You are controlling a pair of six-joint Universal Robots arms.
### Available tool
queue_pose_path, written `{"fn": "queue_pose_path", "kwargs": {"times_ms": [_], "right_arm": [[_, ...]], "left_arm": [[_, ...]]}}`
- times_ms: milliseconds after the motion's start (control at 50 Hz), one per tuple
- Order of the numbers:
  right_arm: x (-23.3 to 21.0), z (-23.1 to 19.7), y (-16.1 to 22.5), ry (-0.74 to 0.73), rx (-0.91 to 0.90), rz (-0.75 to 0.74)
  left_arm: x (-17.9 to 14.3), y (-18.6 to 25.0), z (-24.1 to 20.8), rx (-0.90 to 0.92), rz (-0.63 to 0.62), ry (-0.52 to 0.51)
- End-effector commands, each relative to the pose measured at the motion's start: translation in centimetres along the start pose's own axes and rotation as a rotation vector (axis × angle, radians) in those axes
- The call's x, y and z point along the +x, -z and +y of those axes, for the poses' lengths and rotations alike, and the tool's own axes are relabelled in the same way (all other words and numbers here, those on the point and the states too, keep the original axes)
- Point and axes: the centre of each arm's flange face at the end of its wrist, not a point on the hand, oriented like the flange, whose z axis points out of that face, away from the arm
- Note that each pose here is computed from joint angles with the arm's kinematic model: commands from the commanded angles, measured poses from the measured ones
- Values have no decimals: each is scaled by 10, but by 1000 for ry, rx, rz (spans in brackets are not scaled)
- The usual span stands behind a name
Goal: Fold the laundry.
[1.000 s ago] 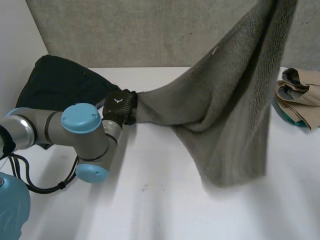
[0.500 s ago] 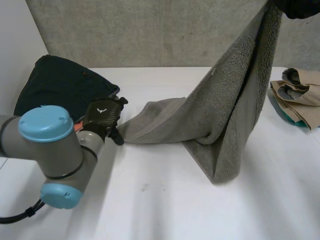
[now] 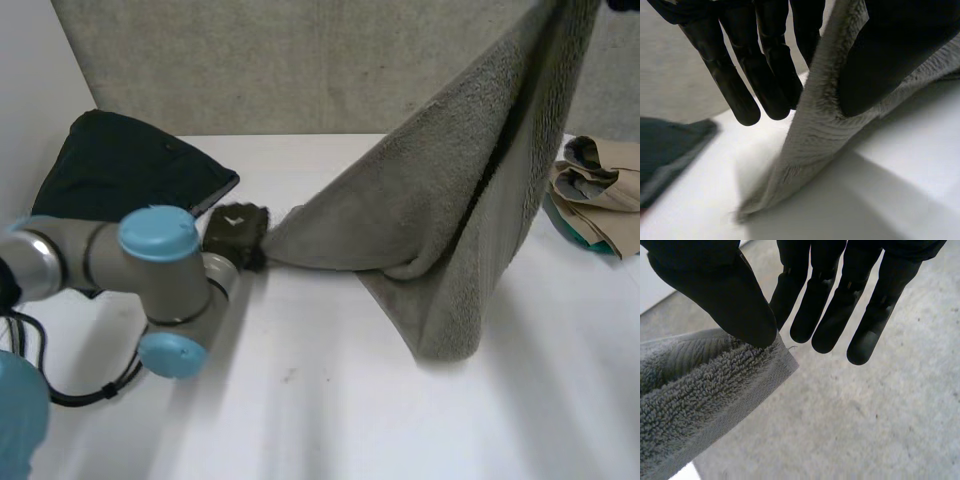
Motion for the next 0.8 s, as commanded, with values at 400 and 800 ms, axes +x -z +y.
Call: {"fn": "queue_pose_path", "kwargs": {"times_ms": [400, 800], "right_arm": [[-65, 224, -14, 275, -747, -245], [-3, 125, -146, 278, 182, 434]], "left_arm": [[-67, 78, -76, -9, 32, -256], [-77, -3, -239, 843, -265, -310]]}}
